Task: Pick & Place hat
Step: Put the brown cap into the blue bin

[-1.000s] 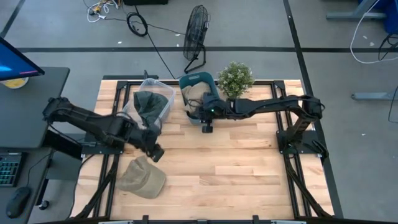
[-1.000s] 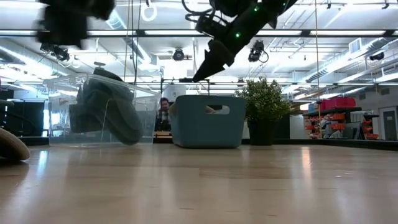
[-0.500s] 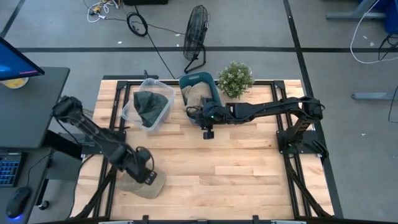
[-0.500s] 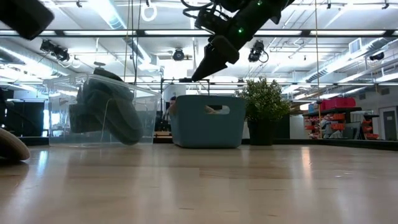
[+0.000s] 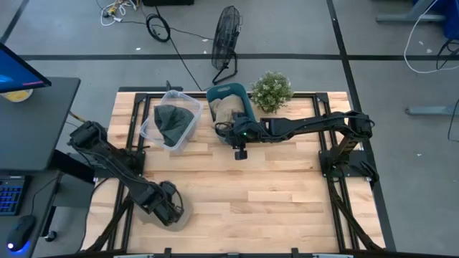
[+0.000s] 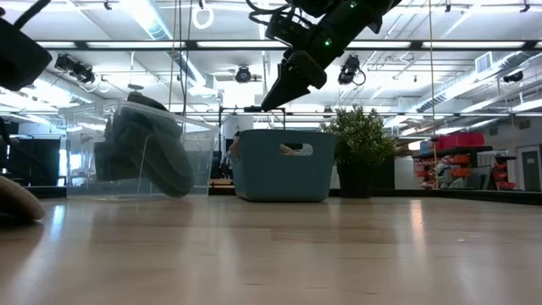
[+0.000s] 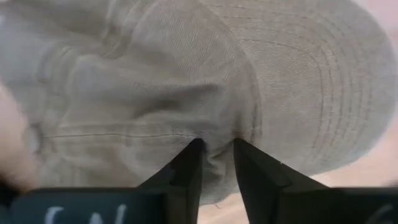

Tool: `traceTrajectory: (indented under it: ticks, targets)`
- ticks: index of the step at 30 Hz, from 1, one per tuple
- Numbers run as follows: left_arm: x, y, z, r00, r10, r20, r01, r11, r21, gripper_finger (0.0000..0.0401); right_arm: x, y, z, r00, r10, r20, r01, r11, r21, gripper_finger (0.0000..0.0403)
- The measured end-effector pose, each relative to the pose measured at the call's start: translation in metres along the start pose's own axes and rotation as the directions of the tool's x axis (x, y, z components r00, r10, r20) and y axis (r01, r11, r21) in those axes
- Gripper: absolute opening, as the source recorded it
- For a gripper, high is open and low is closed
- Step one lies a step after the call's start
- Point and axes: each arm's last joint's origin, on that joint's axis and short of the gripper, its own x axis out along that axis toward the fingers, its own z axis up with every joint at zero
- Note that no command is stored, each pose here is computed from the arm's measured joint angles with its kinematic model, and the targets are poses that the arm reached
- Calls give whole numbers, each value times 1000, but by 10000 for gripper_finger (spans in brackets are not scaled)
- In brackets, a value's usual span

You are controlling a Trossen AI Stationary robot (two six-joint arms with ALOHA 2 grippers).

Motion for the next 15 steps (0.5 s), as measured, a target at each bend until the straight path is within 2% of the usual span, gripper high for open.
traceTrajectory:
  ticks: [3, 6, 12, 15]
  targets:
    - [4, -8, -1, 998, -63, -10, 64, 995, 74, 61, 0, 0, 0, 1000, -1, 1, 1, 999, -32, 153]
    - [6, -11, -1, 997, -80, -3, 80, 994, 73, 15, 0, 0, 0, 1000, -1, 3, 1, 998, -56, 153]
    - [6, -13, 3, 993, -100, 58, 92, 988, 122, 6, 0, -1, 4, 999, 4, 49, -1, 998, -65, 153]
    - [1, -18, 9, 986, -127, 110, 105, 977, 184, 5, -1, 2, 7, 985, 122, 118, -115, 991, -72, 153]
